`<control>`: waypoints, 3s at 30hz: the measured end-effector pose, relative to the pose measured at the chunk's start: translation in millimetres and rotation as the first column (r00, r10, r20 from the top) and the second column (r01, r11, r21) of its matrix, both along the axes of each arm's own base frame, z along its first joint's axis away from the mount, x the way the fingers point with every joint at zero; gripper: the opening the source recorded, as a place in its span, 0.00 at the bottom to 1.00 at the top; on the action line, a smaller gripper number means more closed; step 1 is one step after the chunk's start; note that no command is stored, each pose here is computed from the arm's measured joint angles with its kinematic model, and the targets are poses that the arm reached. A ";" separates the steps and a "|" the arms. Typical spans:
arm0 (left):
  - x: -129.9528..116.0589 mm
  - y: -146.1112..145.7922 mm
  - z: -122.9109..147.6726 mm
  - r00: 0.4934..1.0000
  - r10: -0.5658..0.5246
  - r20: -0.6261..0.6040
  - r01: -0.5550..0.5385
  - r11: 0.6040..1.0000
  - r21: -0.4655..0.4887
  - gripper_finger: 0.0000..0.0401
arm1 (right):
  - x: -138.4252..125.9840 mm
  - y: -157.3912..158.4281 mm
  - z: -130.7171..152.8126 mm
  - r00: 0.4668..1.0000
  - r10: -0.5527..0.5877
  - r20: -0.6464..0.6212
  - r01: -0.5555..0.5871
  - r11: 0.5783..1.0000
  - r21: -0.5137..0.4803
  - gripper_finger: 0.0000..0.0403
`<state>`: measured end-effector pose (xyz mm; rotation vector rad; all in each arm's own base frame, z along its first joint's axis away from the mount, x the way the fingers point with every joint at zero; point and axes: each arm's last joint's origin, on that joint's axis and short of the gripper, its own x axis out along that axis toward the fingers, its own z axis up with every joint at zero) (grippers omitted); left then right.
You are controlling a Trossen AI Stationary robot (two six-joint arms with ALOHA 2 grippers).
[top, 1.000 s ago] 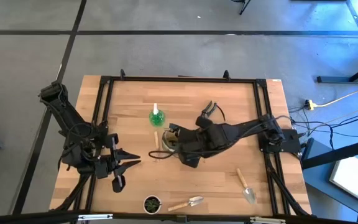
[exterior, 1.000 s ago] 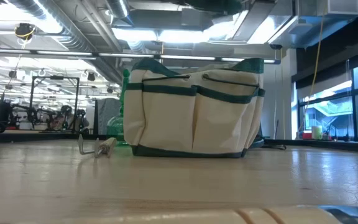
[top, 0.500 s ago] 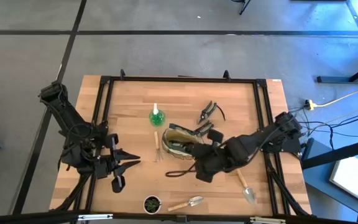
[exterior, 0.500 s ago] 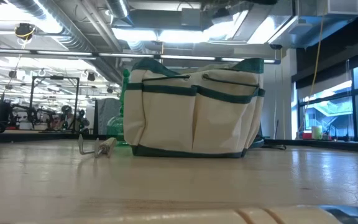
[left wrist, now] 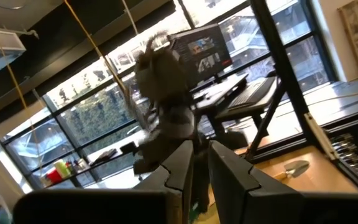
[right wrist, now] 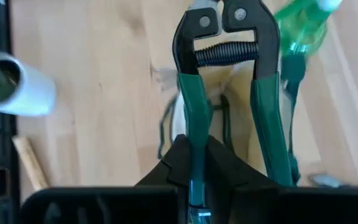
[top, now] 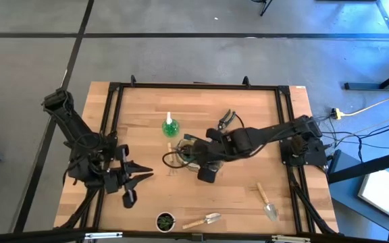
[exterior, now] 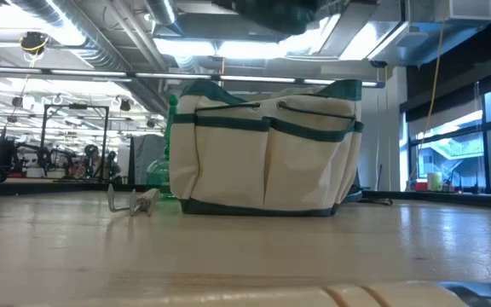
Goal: Pick & Place Garden tools in Gardening bag
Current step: Put the green pruning shears into the green gardening bag
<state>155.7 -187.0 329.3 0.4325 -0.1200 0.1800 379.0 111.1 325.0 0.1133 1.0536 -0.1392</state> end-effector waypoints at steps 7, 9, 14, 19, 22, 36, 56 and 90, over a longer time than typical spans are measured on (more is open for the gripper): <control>-7.0 -5.3 0.6 0.999 -0.033 0.002 0.033 0.999 0.001 0.11 | -0.7 -3.1 -44.5 0.994 0.022 -0.104 -0.020 1.000 0.022 0.06; -7.3 -5.2 1.1 0.999 -0.033 0.005 0.033 0.999 0.002 0.11 | 0.8 -2.6 -49.0 0.995 0.027 -0.092 -0.025 0.999 0.026 0.06; -7.1 -5.0 1.2 1.000 -0.029 0.004 0.029 0.999 0.013 0.11 | 2.7 -5.2 -62.5 0.994 0.062 -0.088 -0.059 0.998 0.036 0.06; -7.1 -5.1 1.2 1.000 -0.030 0.004 0.029 0.999 0.015 0.11 | 4.7 -17.2 -67.4 0.995 0.027 -0.096 -0.024 0.999 0.022 0.06; -7.1 -5.1 1.2 1.000 -0.030 0.004 0.029 0.999 0.015 0.11 | 6.8 -22.8 -66.4 0.997 0.008 -0.082 -0.007 1.000 0.017 0.06; -7.1 -5.1 1.0 0.999 -0.032 0.004 0.032 0.999 0.006 0.10 | -9.6 -31.2 -68.5 0.972 -0.113 -0.207 0.114 0.993 -0.010 0.06; -7.1 -5.1 1.0 0.999 -0.032 0.004 0.032 0.999 0.004 0.10 | -25.3 -20.0 -45.9 0.989 -0.071 -0.128 0.064 0.996 -0.059 0.06; 0.7 1.1 0.7 1.000 0.006 0.005 -0.006 1.000 -0.011 0.09 | -17.6 -62.6 -82.6 0.979 -0.045 -0.199 0.068 0.991 0.111 0.06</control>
